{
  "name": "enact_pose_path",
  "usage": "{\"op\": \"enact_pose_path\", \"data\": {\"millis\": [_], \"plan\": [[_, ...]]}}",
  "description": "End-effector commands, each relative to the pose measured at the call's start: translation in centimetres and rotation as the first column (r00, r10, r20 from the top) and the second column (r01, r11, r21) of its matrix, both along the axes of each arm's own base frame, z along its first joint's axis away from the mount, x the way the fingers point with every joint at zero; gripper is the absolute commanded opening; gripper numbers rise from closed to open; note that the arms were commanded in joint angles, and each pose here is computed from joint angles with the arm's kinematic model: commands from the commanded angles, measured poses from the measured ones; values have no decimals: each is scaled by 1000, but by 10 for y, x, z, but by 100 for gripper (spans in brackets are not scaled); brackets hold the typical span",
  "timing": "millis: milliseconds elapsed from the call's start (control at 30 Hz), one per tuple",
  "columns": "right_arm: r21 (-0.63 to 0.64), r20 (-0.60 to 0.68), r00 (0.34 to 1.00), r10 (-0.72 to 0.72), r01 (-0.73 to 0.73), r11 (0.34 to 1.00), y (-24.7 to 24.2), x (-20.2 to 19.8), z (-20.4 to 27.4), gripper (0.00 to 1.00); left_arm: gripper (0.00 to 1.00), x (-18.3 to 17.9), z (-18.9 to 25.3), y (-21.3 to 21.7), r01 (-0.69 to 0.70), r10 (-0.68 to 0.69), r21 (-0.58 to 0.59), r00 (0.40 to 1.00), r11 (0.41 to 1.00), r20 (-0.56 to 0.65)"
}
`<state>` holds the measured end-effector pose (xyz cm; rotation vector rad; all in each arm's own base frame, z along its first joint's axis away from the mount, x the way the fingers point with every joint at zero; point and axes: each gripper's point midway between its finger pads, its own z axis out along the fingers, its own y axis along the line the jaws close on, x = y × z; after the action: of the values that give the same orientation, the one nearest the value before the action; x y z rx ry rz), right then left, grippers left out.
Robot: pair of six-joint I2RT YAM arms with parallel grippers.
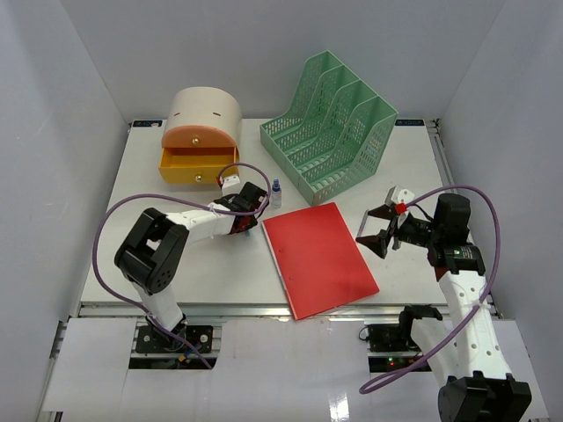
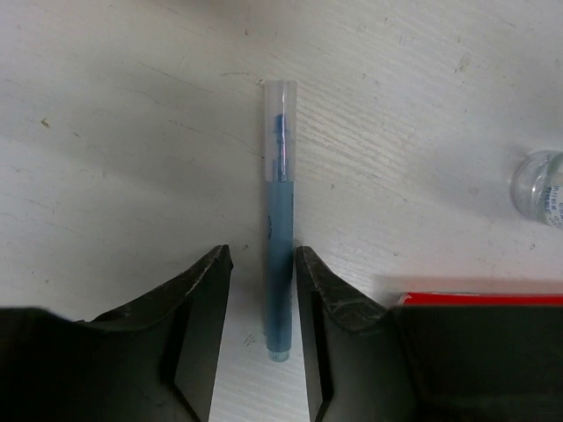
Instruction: Organize the desk
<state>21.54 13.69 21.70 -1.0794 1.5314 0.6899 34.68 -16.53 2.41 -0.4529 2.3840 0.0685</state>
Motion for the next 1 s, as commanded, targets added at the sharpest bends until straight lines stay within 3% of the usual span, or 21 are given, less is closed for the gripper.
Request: {"op": "enact_pose_path", "data": {"millis": [0,233,367,500,667,800,967], "plan": [[6,15,1000,-7,7,1000,-2,1,1,83,37,-10,-14,0,16,-15,10,999,1000,-51],[9,12,1000,-20,19,1000,-4,3,1,83,11,-25,-6,3,34,-36,-34,999,999,-41],[11,15,1000,-23,23,1000,-5,2,2,83,5,-50,9,10,43,-45,-117,999,992,-8],[13,13,1000,-25,25,1000,-6,3,2,83,2,-67,63,9,66,-28,-289,991,955,131],[12,6,999,-31,31,999,-7,4,0,83,0,-69,140,26,56,108,-492,948,869,299],[7,1,999,-42,42,999,-8,6,-2,83,0,-41,191,52,37,237,-619,904,785,355],[0,0,998,-55,55,998,-10,9,-4,83,0,16,216,88,-87,422,-771,872,631,247]]}}
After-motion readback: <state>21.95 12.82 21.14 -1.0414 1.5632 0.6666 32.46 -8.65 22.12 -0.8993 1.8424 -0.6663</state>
